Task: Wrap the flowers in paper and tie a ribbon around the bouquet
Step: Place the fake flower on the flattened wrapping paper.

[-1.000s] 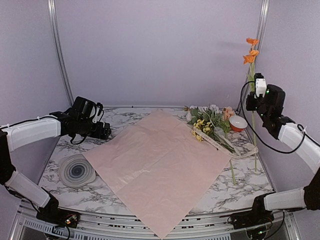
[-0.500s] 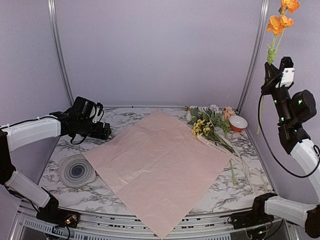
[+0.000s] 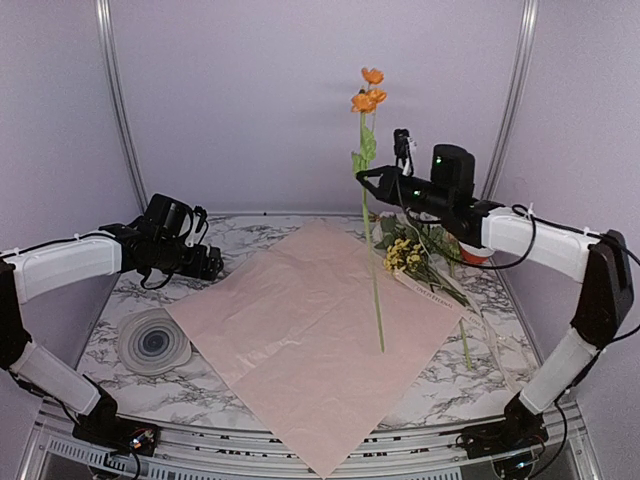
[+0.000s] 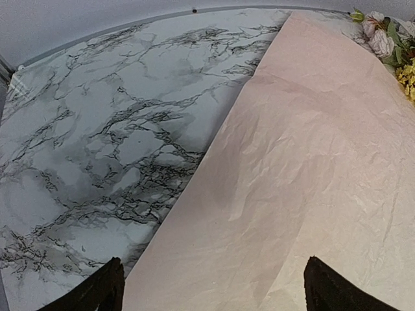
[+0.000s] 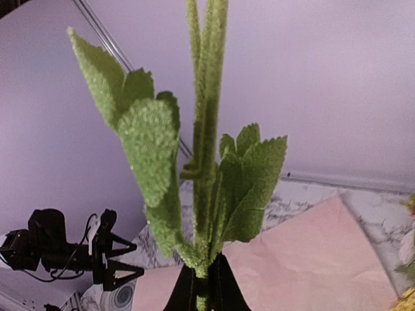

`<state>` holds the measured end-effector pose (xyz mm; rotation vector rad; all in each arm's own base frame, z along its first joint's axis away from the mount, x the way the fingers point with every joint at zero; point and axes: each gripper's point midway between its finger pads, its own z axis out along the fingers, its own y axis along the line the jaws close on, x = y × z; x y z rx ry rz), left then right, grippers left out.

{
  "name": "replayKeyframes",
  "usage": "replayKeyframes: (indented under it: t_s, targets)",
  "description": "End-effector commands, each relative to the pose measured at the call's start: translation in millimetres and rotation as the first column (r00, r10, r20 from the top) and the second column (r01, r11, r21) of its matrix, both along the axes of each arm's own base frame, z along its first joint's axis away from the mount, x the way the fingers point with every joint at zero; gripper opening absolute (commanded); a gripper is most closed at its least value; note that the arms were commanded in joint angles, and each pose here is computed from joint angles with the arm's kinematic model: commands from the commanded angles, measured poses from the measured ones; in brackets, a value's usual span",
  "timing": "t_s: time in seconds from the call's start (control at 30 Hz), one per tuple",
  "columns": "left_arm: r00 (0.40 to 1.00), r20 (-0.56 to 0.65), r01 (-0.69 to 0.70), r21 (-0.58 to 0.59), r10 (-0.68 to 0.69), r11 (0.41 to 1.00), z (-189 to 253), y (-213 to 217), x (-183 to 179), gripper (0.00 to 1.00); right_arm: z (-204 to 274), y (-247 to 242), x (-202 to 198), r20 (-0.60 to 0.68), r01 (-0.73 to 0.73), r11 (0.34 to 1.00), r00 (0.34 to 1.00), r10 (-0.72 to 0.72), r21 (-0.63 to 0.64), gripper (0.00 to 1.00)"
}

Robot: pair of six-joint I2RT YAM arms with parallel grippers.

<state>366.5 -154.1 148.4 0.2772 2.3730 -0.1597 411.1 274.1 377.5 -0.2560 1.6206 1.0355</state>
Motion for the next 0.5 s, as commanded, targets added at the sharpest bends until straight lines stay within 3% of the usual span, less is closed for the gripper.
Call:
replayKeyframes:
  t_s: [0.0,0.23,0.47]
  targets:
    - [1.0,-0.009,0.016,-0.023,-0.016,1.0,-2.9,-4.6,-0.7,0.97,-62.6,78.8,-10.2,-0.31,-0.195,0.981,0.932,0.189,0.013,0.0]
    - [0.999,-0.02,0.03,-0.046,-0.031,0.999,-3.3,-9.6,-2.9,0.97,-154.9,145.5,-1.5,-0.501,-0.246,0.968,0.832,0.238,0.052,0.0]
    - [0.999,-0.029,0.033,-0.055,-0.034,0.998,-5.2,-11.7,-3.5,0.97,-225.6,158.1,38.9,-0.584,-0.151,0.988,0.803,0.118,-0.008,0.0]
